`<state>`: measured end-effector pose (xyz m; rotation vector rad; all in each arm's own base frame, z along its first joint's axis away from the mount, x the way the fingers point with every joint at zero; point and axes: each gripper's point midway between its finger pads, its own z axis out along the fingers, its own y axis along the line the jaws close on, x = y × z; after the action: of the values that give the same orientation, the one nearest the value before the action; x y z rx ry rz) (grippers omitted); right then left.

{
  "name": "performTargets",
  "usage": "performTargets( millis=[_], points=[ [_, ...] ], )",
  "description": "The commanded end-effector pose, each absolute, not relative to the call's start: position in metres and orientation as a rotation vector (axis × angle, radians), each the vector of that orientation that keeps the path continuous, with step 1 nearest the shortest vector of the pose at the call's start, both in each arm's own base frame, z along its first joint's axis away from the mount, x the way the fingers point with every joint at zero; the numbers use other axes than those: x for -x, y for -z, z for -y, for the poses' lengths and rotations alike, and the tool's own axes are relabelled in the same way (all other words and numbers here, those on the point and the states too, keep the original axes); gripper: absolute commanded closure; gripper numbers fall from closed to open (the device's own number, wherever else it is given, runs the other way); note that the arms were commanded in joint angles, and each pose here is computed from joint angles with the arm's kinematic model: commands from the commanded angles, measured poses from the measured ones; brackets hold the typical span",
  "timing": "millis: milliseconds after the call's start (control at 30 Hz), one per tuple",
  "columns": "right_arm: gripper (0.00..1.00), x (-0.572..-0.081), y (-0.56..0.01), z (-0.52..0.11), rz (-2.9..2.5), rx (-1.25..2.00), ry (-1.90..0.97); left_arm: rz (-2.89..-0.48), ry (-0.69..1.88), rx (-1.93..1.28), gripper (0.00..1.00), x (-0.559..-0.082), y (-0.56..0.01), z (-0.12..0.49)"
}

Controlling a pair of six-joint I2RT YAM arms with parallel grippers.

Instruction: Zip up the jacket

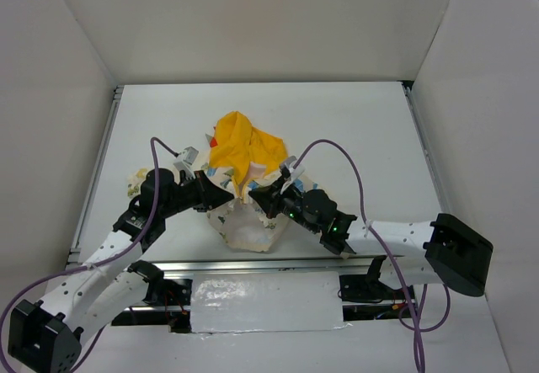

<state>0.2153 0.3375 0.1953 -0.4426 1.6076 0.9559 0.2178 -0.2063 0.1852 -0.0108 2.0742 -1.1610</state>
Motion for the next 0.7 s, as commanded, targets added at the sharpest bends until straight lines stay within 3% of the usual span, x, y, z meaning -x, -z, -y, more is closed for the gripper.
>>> performTargets(
  millis=[0, 667],
  points=[
    [1.00, -0.222, -0.230, -0.345, -1.510, 0.413, -0.976, -2.005, 1.196, -0.045, 1.00, -0.219, -0.205, 0.212],
    [1.00, -0.224, -0.236, -0.346, -1.504, 0.420, -0.959, -2.027, 1.194, -0.044, 1.00, -0.218, -0.194, 0.212]
  ],
)
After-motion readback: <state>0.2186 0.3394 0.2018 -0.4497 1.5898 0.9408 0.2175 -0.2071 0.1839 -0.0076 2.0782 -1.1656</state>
